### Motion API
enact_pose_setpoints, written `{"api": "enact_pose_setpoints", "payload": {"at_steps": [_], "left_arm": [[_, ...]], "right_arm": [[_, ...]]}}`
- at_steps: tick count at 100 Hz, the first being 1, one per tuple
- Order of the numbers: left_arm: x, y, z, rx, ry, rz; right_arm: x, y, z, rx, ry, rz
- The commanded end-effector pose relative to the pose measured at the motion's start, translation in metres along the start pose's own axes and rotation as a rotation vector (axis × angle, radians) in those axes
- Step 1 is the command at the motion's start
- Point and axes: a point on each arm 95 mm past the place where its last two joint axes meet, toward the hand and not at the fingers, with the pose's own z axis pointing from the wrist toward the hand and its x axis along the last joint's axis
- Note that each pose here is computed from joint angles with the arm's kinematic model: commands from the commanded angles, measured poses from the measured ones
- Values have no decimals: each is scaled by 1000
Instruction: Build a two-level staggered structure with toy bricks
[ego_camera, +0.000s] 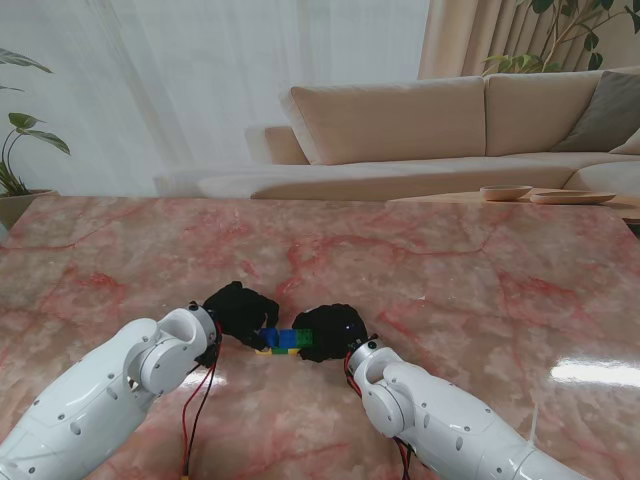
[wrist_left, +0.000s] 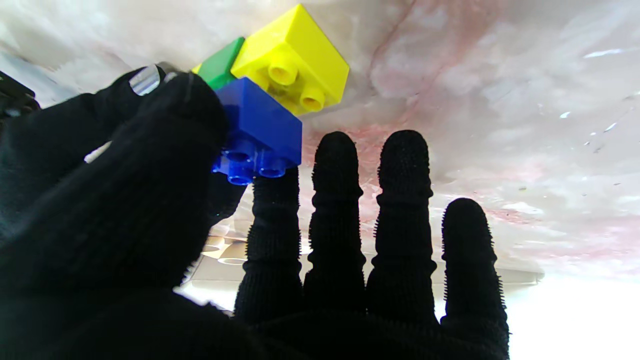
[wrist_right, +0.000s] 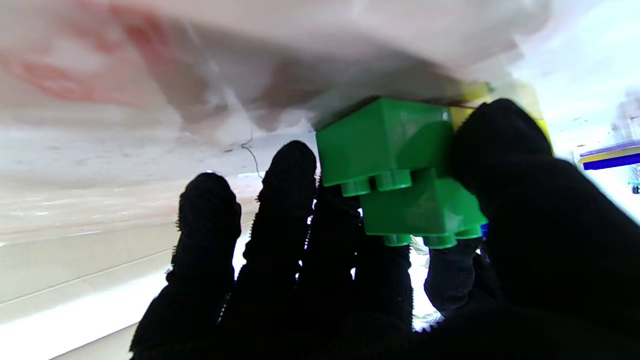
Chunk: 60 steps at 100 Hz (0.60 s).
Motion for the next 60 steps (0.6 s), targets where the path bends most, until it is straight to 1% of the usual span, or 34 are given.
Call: {"api": "enact_pose_setpoints", "payload": {"at_steps": [1,28,60], "left_arm": [[1,5,1,-4,5,1],[3,6,7,-7,14,27],[5,9,9,-6,23,42]], "right_arm": [[0,-6,-2,25,-7,7],[-1,-6,-2,25,-8,13],[-1,-6,-2,25,-8,16]]}}
